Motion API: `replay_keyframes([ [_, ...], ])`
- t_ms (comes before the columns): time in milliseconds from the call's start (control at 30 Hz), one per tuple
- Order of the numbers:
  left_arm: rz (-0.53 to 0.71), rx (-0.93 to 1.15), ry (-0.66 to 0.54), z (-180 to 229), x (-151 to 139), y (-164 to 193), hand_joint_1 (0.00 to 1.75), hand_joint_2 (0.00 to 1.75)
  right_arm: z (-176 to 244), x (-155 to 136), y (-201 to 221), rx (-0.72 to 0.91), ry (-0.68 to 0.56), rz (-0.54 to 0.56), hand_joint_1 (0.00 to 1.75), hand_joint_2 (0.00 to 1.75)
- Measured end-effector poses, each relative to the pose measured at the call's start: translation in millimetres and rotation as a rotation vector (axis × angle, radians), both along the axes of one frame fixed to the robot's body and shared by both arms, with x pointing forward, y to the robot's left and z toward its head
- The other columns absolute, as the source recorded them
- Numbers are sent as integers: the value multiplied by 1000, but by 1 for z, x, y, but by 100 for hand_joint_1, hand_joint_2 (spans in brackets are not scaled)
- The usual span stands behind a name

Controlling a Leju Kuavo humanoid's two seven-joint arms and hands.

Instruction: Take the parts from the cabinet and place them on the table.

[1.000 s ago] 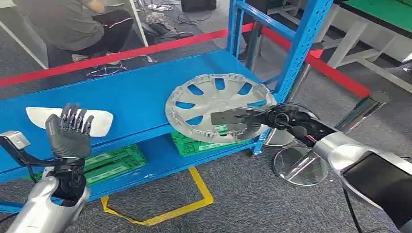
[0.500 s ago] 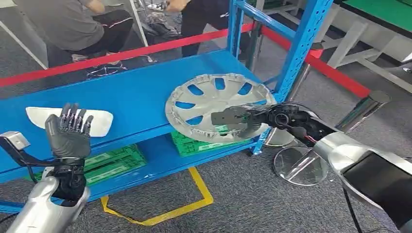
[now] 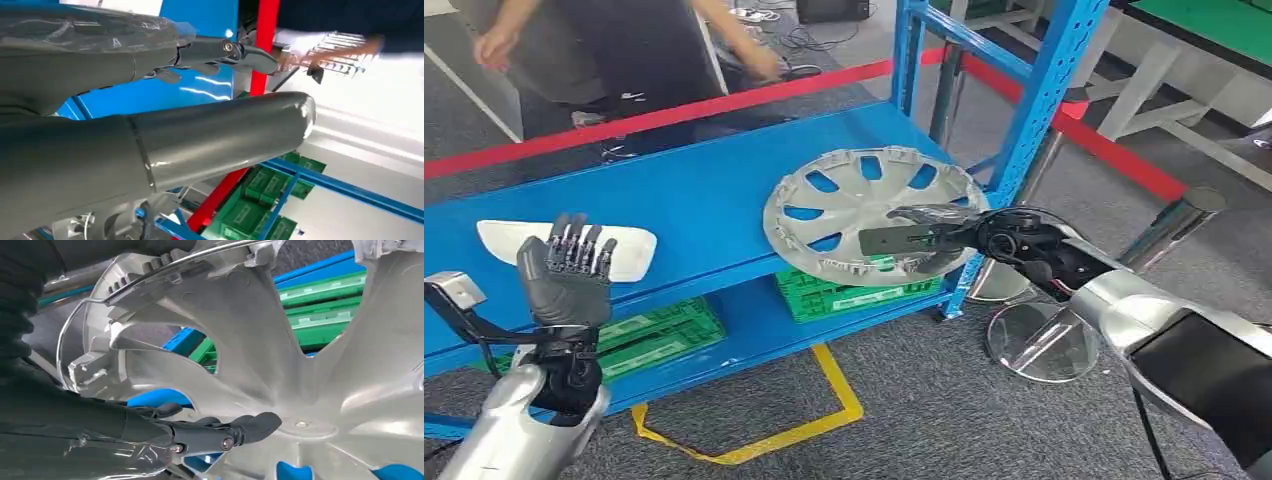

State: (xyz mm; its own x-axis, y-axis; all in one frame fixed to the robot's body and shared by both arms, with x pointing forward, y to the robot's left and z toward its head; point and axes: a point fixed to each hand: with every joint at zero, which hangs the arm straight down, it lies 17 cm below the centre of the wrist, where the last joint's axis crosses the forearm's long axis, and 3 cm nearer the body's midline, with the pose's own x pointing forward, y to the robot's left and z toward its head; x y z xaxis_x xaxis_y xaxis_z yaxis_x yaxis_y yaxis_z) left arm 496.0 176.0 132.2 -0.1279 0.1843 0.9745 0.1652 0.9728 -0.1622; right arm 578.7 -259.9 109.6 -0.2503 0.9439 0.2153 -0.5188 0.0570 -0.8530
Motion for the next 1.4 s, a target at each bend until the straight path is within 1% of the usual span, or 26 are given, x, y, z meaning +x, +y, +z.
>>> replay_keyframes([
  [467,-10,-14,-6,3,0,-2,0,0,5,4,-3,-57,-39,13,0,175],
  [700,-10,-15,-10,4,1,-2,0,0,18,14,-9,-172,-174,64,0,175],
  [833,-9,-15,-10,4,1,-2,0,0,20,15,-11,-211,-217,83,0,175],
  [933,-8,-13,-9,4,1,-1,0,0,26,18,-11,-255,-273,113,0,175],
  [1167,-7,-14,-9,4,1,0,0,0,22,15,-13,-282,-273,134,0,175],
  [1233,-9,-14,-9,3,1,0,0,0,13,10,-15,-247,-215,116,0,175],
  [1333,-12,-14,-6,3,0,-1,0,0,-3,-1,-16,-153,-105,72,0,175],
  [1400,-14,-14,-5,3,0,-1,0,0,-8,-6,-16,-111,-67,53,0,175],
])
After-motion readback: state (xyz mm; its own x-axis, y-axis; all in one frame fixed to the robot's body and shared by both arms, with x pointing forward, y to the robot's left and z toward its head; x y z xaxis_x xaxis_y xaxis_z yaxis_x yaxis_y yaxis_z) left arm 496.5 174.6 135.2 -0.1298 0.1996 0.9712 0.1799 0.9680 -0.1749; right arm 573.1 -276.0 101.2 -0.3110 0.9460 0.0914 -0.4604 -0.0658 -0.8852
